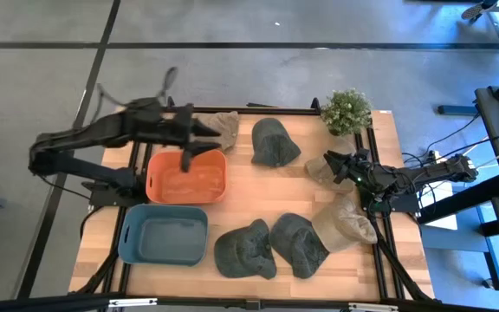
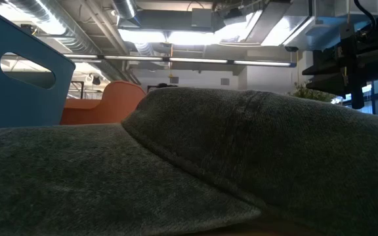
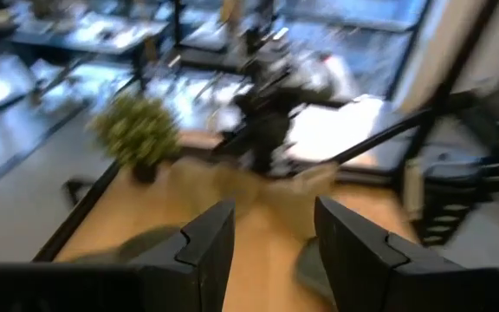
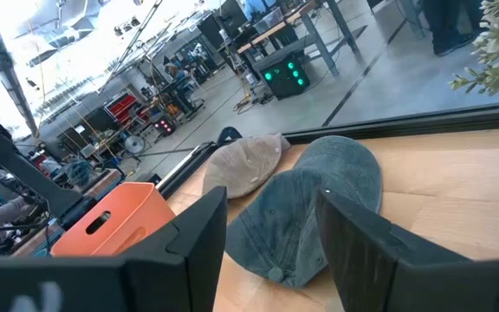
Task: Pick & Place hat
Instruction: Put the top left brown cap into the orange bin
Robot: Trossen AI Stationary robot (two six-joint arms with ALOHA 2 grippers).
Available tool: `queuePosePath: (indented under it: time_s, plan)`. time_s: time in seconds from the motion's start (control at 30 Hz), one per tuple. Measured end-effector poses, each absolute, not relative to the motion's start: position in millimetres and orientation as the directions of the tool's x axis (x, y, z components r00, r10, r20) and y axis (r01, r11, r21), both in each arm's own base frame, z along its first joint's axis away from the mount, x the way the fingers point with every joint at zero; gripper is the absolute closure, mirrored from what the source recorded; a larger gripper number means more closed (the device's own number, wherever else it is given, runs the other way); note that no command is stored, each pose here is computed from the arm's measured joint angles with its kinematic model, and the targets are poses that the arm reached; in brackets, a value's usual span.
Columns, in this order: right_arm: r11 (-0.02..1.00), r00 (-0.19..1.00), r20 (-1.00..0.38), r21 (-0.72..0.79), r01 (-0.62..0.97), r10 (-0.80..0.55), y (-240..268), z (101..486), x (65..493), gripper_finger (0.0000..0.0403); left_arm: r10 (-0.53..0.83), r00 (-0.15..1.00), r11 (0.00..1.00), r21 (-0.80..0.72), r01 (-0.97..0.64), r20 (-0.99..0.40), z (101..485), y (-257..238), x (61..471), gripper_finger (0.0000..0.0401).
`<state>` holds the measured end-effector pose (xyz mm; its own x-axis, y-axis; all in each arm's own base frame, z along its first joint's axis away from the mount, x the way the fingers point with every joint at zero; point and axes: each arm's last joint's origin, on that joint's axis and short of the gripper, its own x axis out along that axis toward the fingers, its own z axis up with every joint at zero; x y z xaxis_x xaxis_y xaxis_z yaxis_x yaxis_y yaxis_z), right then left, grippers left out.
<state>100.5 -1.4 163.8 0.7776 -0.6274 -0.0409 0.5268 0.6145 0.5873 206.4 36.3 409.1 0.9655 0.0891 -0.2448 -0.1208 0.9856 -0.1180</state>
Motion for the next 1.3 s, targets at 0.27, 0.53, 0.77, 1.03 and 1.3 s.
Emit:
queuePosePath:
  time_s: [0.27, 0.53, 0.77, 1.03, 1.3]
  plan:
    - [0.608, 0.769, -0.040, 0.586, 0.535, -0.638, -2, 164, 100, 0.0224, 0.148, 0.863, 0.968, -0.108, -0.226, -0.483, 382, 103, 253, 0.0246]
    - [0.591, 0.736, -0.064, 0.550, 0.589, -0.674, -3, 160, 99, 0.0224, 0.154, 0.672, 0.974, -0.003, -0.227, -0.724, 337, 163, 294, 0.0246]
    - [0.576, 0.713, -0.076, 0.532, 0.620, -0.697, -4, 158, 98, 0.0224, 0.263, 0.503, 0.957, 0.157, -0.243, -0.823, 291, 208, 322, 0.0246]
    - [0.527, 0.660, -0.071, 0.541, 0.655, -0.748, -5, 158, 97, 0.0224, 0.156, 0.344, 0.978, 0.095, -0.187, -0.926, 237, 237, 334, 0.0246]
    - [0.528, 0.660, -0.073, 0.537, 0.658, -0.748, -5, 157, 96, 0.0224, 0.087, 0.286, 0.990, 0.051, -0.133, -0.954, 205, 242, 341, 0.0246]
